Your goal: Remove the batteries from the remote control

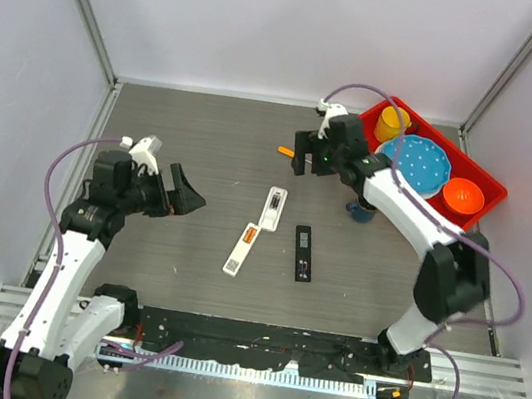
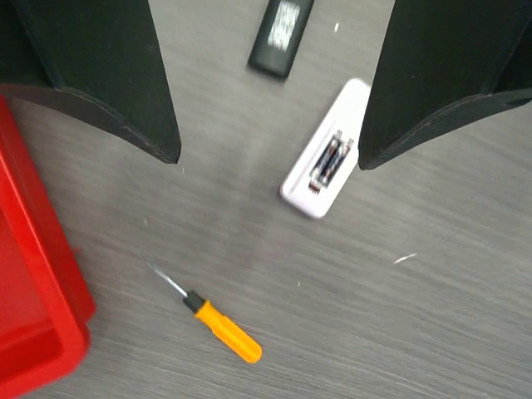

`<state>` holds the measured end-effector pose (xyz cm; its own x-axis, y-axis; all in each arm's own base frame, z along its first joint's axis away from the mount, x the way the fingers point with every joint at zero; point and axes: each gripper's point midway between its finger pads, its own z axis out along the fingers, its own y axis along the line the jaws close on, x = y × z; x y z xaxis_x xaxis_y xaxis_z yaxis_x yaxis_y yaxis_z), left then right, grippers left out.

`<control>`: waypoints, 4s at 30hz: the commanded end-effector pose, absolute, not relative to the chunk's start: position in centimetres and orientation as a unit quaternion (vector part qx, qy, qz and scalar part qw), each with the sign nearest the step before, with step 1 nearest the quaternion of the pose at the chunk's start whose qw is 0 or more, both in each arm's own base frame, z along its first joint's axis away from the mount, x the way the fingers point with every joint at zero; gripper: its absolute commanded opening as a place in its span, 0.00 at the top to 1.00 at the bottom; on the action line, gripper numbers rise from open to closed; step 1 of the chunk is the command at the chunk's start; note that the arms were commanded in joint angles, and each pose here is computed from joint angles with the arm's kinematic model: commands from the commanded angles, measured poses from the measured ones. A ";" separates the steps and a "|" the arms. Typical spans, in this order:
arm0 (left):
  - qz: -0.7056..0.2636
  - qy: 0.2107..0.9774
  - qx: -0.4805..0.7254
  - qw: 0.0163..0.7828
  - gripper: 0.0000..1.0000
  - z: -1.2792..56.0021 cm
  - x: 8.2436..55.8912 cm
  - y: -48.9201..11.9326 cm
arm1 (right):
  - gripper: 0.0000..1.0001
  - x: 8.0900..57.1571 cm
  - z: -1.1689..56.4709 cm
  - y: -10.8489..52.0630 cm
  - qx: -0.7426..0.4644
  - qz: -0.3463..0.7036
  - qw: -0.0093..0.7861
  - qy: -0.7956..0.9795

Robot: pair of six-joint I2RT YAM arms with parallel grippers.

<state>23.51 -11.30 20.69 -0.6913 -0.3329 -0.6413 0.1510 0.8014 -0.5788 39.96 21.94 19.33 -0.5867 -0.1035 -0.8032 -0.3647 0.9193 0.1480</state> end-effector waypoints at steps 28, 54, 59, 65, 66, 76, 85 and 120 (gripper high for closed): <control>-0.357 0.875 0.028 0.324 0.00 17.8 27.4 -13.9 | 0.12 55.9 7.0 26.7 -0.293 0.168 0.342 0.877; -0.346 0.880 0.011 0.326 0.00 18.7 29.7 -13.6 | 0.94 51.5 0.5 28.2 -0.350 0.072 0.270 0.894; -0.339 0.876 0.005 0.344 0.00 20.4 29.5 -13.3 | 0.98 50.9 3.6 30.6 -0.291 0.132 0.296 0.900; -0.341 0.863 -0.016 0.373 0.00 22.7 30.0 -13.1 | 0.99 50.3 12.2 32.1 -0.195 0.221 0.386 0.874; -0.347 0.857 -0.016 0.379 0.00 23.2 30.3 -13.3 | 0.98 50.2 13.3 32.0 -0.177 0.231 0.396 0.871; -0.431 0.830 0.014 0.355 0.01 24.4 33.8 -20.6 | 0.99 45.6 23.2 29.5 0.006 0.366 0.506 0.781; -0.532 0.780 0.069 0.323 0.11 25.6 37.1 -28.5 | 0.99 41.7 28.1 29.7 0.042 0.493 0.503 0.708; -0.499 0.797 0.073 0.332 1.00 24.2 38.0 -28.4 | 0.20 40.3 29.3 27.4 0.018 0.544 0.478 0.690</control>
<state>38.25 -31.13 21.87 -0.8374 -0.2075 -0.5058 0.4020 0.3933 -0.8269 41.75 28.28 25.82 -0.5910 0.5667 -0.5741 -0.3882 0.4241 0.8182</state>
